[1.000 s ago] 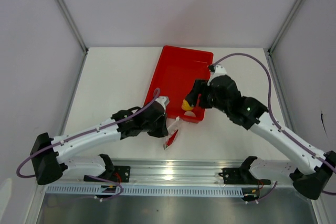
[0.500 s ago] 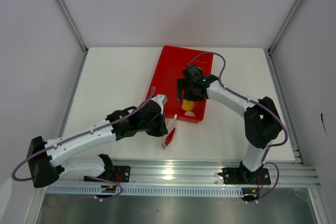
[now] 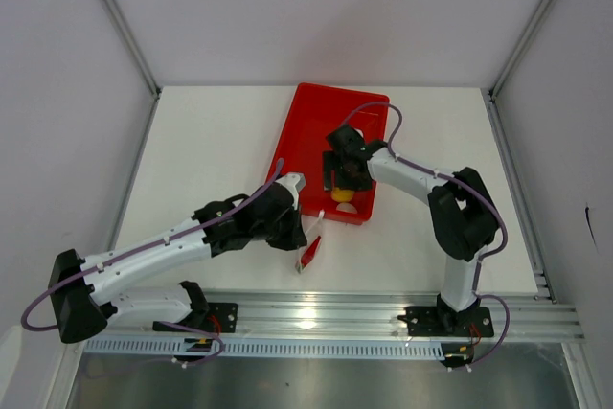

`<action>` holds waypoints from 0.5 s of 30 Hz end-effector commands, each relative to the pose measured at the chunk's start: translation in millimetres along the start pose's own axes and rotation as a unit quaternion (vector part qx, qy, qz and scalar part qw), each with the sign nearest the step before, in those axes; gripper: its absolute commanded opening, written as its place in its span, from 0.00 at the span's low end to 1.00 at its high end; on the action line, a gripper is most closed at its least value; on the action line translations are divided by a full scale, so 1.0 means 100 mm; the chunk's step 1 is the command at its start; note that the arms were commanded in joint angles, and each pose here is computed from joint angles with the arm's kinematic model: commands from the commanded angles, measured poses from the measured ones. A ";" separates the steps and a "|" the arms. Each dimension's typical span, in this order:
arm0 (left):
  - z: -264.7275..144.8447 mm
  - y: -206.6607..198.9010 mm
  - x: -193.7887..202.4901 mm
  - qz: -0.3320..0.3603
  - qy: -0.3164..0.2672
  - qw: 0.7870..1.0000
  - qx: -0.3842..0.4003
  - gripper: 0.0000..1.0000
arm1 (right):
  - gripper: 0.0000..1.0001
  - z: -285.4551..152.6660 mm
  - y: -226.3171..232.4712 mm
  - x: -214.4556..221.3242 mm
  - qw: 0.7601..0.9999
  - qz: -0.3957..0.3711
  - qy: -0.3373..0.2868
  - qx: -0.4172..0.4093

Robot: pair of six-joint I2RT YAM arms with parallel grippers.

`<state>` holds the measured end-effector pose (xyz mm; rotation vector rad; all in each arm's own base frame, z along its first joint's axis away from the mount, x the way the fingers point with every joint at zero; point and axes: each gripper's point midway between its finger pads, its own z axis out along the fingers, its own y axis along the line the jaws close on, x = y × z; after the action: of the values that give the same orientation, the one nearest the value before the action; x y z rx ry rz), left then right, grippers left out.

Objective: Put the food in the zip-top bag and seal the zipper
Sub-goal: Pick up the fake fruit from the bin.

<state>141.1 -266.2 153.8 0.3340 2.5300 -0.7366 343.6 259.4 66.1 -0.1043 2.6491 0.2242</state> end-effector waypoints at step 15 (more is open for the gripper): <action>-0.02 -0.14 -0.10 0.002 -0.016 1.000 0.025 0.01 | 0.12 -0.81 0.04 -0.21 0.991 -0.003 -0.127 -0.033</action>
<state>142.9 -269.3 156.0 0.3319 2.5166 -0.7509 328.4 248.4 80.9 -0.1206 2.5712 0.2239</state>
